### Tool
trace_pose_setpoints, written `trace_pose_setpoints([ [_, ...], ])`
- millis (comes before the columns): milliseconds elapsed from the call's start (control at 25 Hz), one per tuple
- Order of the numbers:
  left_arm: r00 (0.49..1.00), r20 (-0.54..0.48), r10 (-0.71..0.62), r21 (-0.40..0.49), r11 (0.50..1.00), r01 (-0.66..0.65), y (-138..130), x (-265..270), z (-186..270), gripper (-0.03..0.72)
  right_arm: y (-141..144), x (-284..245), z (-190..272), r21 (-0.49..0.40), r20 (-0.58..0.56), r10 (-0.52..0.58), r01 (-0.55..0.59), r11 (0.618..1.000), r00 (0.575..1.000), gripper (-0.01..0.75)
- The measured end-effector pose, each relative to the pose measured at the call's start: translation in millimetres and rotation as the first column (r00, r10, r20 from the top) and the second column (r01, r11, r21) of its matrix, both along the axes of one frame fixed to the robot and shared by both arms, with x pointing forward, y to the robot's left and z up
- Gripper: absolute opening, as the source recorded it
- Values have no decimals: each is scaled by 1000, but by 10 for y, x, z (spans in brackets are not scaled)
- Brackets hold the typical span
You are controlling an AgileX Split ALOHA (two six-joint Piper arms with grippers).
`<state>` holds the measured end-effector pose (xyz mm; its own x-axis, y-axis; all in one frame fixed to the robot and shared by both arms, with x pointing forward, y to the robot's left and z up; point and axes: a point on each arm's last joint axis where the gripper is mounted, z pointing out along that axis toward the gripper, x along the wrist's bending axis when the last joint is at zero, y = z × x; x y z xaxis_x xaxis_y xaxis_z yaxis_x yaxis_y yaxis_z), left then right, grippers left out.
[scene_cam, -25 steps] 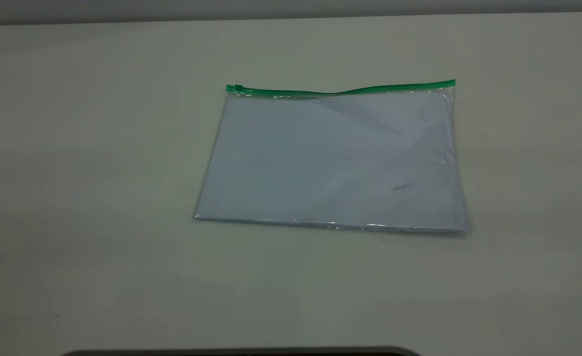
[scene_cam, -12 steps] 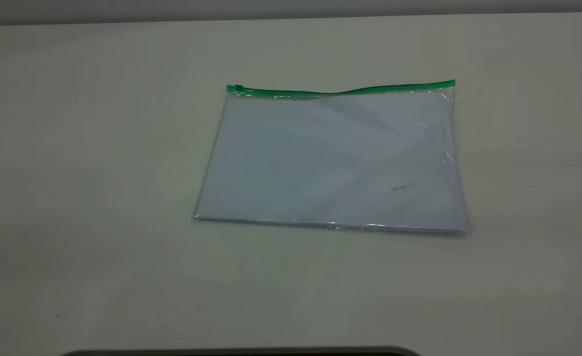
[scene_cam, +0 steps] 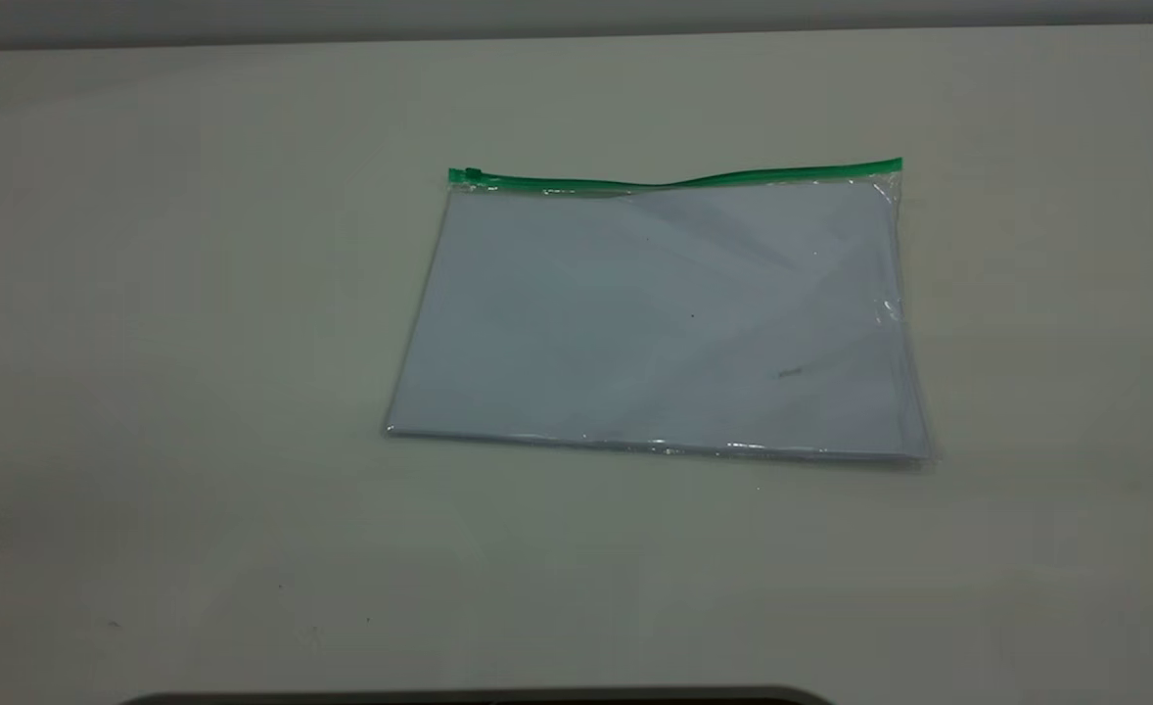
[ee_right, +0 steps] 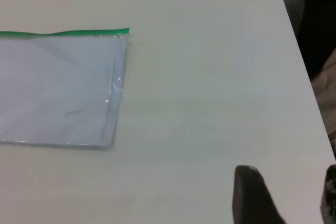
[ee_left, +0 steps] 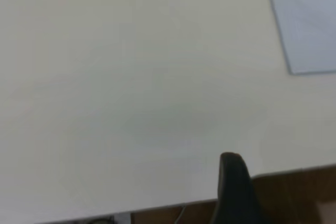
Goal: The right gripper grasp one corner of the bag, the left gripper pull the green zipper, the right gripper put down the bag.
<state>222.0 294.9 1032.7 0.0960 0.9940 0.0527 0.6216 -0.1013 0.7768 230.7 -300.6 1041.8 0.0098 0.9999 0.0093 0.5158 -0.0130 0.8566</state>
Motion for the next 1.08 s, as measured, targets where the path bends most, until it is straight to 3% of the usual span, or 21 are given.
trace_pose_setpoints([
  [1080, 999, 0, 36, -1, 999, -36, -8, 2, 0, 533, 1, 0, 0, 1, 0, 1, -1, 1000, 1000, 359],
])
